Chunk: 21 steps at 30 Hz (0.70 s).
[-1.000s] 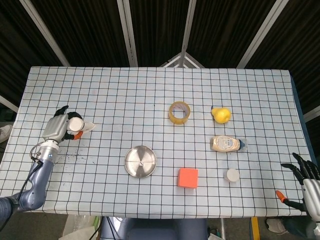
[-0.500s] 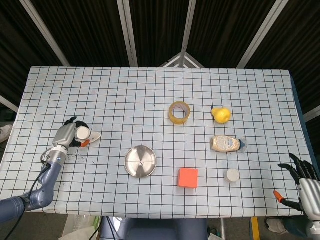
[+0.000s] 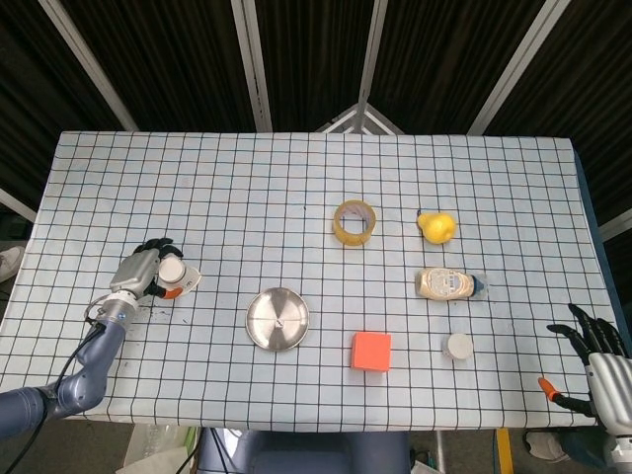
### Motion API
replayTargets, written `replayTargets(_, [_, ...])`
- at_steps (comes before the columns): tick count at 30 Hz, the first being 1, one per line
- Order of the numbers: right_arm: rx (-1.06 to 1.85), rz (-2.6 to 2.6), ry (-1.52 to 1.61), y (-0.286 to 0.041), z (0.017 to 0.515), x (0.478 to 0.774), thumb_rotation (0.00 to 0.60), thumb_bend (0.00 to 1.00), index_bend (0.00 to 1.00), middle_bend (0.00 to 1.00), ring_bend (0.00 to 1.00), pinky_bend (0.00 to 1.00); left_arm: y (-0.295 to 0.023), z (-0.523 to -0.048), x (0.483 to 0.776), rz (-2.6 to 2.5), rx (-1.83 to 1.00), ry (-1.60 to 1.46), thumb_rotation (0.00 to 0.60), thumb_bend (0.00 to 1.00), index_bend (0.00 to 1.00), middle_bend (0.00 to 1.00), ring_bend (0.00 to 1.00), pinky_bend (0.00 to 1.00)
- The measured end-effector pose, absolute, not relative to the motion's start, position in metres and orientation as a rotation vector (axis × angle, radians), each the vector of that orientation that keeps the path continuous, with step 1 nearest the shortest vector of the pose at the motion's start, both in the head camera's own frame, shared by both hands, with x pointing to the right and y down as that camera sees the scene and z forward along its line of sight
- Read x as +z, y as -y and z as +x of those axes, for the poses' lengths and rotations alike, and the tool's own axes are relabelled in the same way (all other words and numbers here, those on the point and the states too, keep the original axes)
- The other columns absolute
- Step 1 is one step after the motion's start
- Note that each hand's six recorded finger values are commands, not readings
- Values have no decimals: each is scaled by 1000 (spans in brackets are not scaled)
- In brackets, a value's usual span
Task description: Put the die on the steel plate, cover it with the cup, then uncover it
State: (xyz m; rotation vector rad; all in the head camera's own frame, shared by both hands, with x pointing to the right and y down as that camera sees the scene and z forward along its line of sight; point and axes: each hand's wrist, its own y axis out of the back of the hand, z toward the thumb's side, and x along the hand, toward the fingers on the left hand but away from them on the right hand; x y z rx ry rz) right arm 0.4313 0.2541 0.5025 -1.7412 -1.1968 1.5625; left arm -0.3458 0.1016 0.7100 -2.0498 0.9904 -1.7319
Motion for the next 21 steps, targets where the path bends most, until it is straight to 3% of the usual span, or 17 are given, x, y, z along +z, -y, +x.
replayTargets(10, [1559, -1749, 1198, -254, 430, 503, 600, 235, 289, 51, 85, 0, -96, -341, 678, -2073, -1662, -1002, 600, 210, 98, 14, 0, 0])
replayTargets(15, [1538, -1742, 1223, -252, 431, 497, 600, 235, 289, 51, 86, 0, -101, -339, 626, -2091, -1550, -1023, 600, 224, 161, 25, 0, 0])
replayTargets(21, [1511, -1709, 1240, -251, 433, 487, 600, 234, 288, 51, 85, 0, -132, -378, 541, -1886, -1459, -1039, 600, 276, 190, 37, 0, 0])
